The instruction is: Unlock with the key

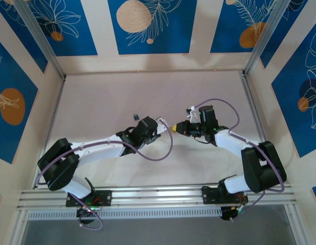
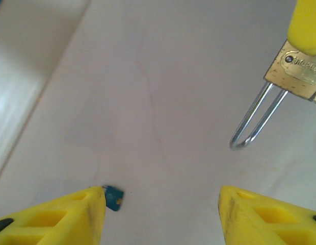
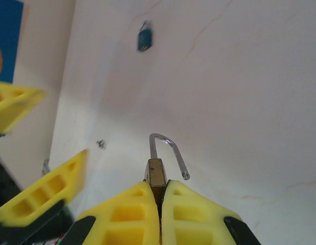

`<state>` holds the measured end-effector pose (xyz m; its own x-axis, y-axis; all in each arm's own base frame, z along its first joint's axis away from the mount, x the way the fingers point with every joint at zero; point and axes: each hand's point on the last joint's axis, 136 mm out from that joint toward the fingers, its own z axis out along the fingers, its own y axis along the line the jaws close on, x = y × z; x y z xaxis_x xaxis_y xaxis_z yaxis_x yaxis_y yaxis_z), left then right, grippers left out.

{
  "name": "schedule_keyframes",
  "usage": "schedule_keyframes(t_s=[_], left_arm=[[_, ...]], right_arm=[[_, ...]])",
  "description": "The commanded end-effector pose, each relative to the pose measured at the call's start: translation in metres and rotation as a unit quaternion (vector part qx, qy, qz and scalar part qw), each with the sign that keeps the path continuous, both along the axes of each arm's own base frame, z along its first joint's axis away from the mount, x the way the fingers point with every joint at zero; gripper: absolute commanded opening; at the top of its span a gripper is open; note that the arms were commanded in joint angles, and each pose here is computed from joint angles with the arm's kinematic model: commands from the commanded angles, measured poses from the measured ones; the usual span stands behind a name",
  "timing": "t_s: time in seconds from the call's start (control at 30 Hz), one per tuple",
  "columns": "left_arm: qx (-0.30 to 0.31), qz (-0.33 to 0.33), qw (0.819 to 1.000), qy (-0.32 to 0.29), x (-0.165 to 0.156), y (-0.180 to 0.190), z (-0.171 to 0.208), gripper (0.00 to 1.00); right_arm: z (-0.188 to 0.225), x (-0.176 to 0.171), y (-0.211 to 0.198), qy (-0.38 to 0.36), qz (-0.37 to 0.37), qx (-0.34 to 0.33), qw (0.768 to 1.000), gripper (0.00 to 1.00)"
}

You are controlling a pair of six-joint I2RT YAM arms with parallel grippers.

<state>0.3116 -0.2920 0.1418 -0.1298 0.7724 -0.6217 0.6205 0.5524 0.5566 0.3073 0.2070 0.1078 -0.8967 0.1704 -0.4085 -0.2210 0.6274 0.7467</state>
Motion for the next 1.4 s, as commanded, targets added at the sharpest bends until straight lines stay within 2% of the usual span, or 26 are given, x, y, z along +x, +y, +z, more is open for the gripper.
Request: schedule_keyframes(t_s=[0.0, 0.13, 0.3, 0.77, 0.97, 1.37], left_arm=[[-0.022, 0.044, 0.998, -0.034, 0.015, 0.007, 0.009, 0.59], [-0.028, 0.047, 0.998, -0.04, 0.015, 0.009, 0.009, 0.59], [-0.034, 0.046, 0.997, -0.048, 0.017, 0.009, 0.007, 0.59], [-0.043, 0.043, 0.997, -0.056, 0.023, 0.005, 0.001, 0.59], [-0.045, 0.043, 0.997, -0.053, 0.021, 0.006, 0.0, 0.59], [-0.045, 0.055, 0.996, -0.06, 0.021, 0.012, 0.004, 0.6]], right_arm=[[0.006, 0.043, -0.013, -0.052, -0.037, -0.02, 0.998, 0.0], [-0.008, 0.067, -0.019, -0.042, -0.053, -0.024, 0.997, 0.0], [-0.022, 0.075, -0.009, -0.037, -0.04, -0.035, 0.998, 0.0], [-0.054, 0.038, 0.006, -0.015, -0.007, -0.032, 0.999, 0.0], [-0.059, 0.033, 0.004, -0.007, -0.011, -0.017, 1.0, 0.0], [-0.055, 0.078, -0.012, 0.06, -0.061, 0.003, 0.996, 0.0]])
